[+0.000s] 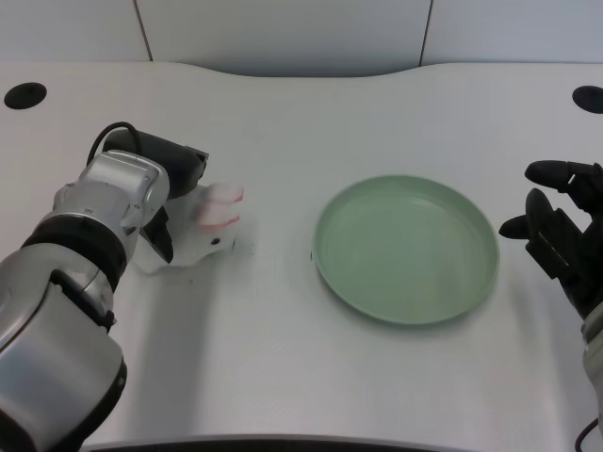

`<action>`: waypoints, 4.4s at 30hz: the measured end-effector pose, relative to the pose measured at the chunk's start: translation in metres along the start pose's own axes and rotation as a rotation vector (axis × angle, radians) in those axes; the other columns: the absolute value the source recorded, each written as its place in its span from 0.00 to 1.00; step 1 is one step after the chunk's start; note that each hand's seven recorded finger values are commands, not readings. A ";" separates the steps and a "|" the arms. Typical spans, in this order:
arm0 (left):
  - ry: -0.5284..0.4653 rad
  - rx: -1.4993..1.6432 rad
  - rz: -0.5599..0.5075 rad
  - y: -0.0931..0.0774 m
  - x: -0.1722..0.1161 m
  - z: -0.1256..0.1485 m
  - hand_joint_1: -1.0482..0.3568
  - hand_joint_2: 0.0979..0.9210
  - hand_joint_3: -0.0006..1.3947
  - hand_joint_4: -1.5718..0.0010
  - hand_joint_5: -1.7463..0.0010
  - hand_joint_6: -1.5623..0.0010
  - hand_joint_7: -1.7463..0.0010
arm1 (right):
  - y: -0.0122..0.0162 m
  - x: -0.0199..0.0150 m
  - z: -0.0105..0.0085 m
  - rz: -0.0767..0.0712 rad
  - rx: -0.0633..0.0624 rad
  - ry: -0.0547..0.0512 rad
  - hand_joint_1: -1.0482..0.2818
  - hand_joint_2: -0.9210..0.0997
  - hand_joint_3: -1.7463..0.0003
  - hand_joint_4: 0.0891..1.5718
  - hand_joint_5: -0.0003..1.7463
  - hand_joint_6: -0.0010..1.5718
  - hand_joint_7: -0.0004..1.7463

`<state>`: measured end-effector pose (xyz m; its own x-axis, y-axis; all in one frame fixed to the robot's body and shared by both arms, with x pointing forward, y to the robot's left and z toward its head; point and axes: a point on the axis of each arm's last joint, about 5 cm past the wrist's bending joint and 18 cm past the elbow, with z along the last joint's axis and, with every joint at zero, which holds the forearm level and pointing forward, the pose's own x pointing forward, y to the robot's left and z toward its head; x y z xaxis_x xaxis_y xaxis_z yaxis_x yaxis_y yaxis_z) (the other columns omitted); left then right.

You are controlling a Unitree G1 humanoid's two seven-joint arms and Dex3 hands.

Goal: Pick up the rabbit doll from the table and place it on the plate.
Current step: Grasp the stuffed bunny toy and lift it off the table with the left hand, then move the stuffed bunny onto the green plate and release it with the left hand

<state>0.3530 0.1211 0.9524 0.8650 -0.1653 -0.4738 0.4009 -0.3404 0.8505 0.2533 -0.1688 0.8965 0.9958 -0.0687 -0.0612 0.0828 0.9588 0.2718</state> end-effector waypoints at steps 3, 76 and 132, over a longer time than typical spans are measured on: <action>0.001 0.001 -0.001 0.000 0.000 0.000 0.22 0.79 0.00 1.00 0.79 1.00 0.73 | 0.0001 0.0000 0.0000 -0.002 0.000 0.000 0.59 0.00 0.63 0.18 0.95 0.19 0.81; 0.076 -0.323 0.005 -0.030 -0.003 -0.022 0.31 0.74 0.00 0.94 0.63 0.72 0.97 | -0.0014 0.0198 -0.0262 -0.003 0.026 -0.012 0.58 0.00 0.70 0.30 0.89 0.29 0.74; -0.412 -0.674 0.421 0.028 -0.002 0.071 0.57 0.87 0.03 0.37 0.00 0.43 0.00 | 0.0139 0.0022 -0.0115 0.006 0.022 -0.021 0.58 0.01 0.64 0.21 0.96 0.19 0.84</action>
<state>0.3407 0.0465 0.9613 0.8553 -0.5175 -0.0256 0.2789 0.4180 0.8646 0.2561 -0.1524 0.8891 0.9969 -0.0687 -0.0394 0.0772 0.9529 0.2932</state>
